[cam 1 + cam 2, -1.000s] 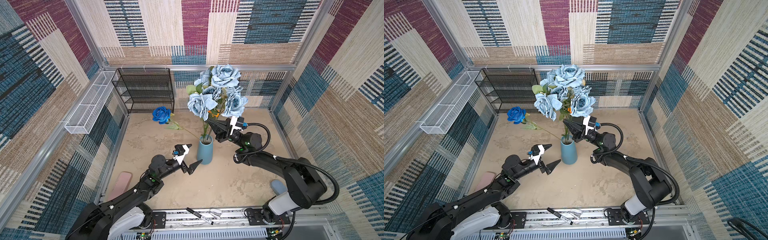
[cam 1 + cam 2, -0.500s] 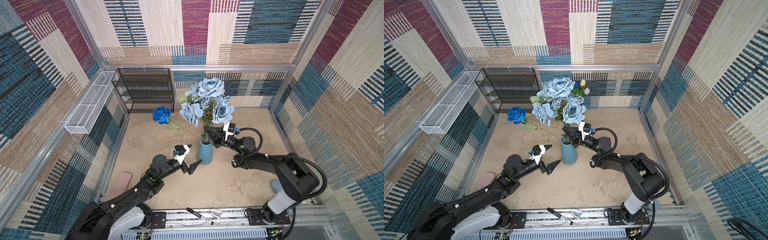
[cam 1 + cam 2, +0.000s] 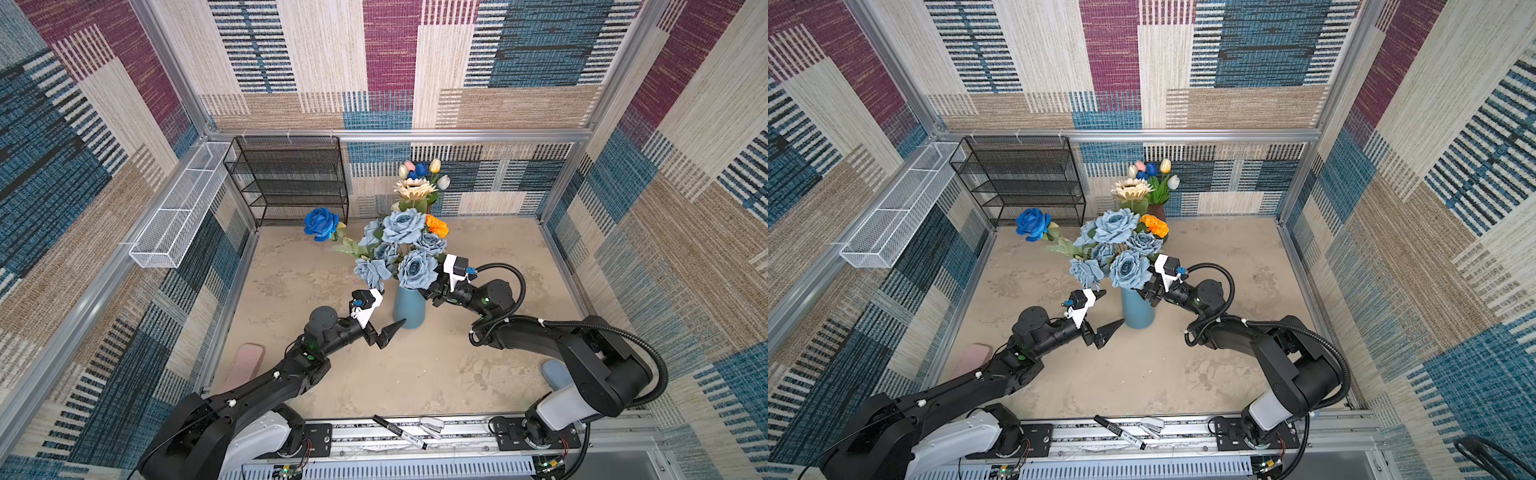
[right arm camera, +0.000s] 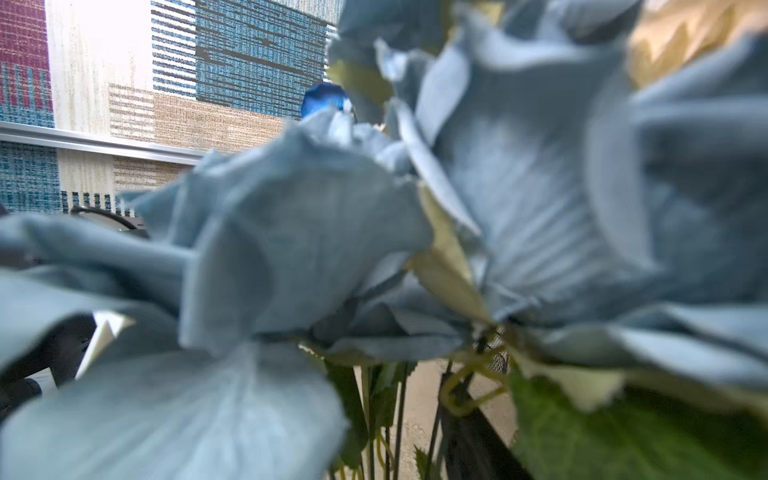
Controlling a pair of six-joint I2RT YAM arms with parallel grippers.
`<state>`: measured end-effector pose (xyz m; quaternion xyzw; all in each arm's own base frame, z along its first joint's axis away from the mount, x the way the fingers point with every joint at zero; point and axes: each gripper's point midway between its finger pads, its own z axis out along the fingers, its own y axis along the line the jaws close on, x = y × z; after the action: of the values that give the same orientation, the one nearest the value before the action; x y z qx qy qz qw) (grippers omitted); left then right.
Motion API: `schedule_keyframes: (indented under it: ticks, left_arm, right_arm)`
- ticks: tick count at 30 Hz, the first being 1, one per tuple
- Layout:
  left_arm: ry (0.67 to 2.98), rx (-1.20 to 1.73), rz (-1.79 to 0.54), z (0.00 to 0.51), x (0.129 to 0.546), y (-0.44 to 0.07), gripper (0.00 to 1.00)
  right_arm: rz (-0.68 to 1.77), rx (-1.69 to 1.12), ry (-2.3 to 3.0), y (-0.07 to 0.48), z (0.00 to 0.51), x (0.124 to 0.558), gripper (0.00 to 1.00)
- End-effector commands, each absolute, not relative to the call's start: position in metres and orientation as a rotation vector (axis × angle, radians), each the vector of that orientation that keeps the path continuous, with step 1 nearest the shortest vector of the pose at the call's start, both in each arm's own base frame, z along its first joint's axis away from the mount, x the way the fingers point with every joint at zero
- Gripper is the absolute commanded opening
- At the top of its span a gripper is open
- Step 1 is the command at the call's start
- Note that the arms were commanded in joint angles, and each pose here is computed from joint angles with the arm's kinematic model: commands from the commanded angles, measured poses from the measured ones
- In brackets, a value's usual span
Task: Arrange the flowers into the vase
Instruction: 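Carry the pale blue roses over the teal vase and lower stems in, then open the right gripper and withdraw it from the vase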
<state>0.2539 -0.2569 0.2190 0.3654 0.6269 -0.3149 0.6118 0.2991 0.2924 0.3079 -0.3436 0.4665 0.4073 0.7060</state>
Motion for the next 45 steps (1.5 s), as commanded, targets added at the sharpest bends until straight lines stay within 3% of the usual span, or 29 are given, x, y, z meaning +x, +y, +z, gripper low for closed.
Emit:
schedule_keyframes:
  ticks: [1,8,18,32,40,45]
  left_arm:
    - [1.402,0.844,-0.698,0.229,0.257,-0.257,0.99]
    - [1.399,0.861,-0.686,0.230,0.258,-0.258,0.99]
    - [1.394,0.864,-0.701,0.231,0.258,-0.261,0.99]
    - [1.392,0.827,-0.684,0.228,0.264,-0.259,0.99]
    - [1.378,0.811,-0.663,0.229,0.270,-0.258,0.99]
    - [1.397,0.807,-0.649,0.225,0.275,-0.259,0.99]
  right_arm:
    - [0.839,-0.724,1.007,0.282,0.321,0.298,0.54]
    - [0.736,-0.737,1.037,0.271,0.323,0.295,0.70]
    - [0.710,-0.796,1.243,0.275,0.267,0.306,0.72]
    - [0.612,-0.695,1.297,0.235,0.271,0.282,0.86]
    - [0.647,-0.670,1.347,0.233,0.242,0.284,0.95]
    - [0.652,-0.636,1.322,0.229,0.241,0.283,0.96]
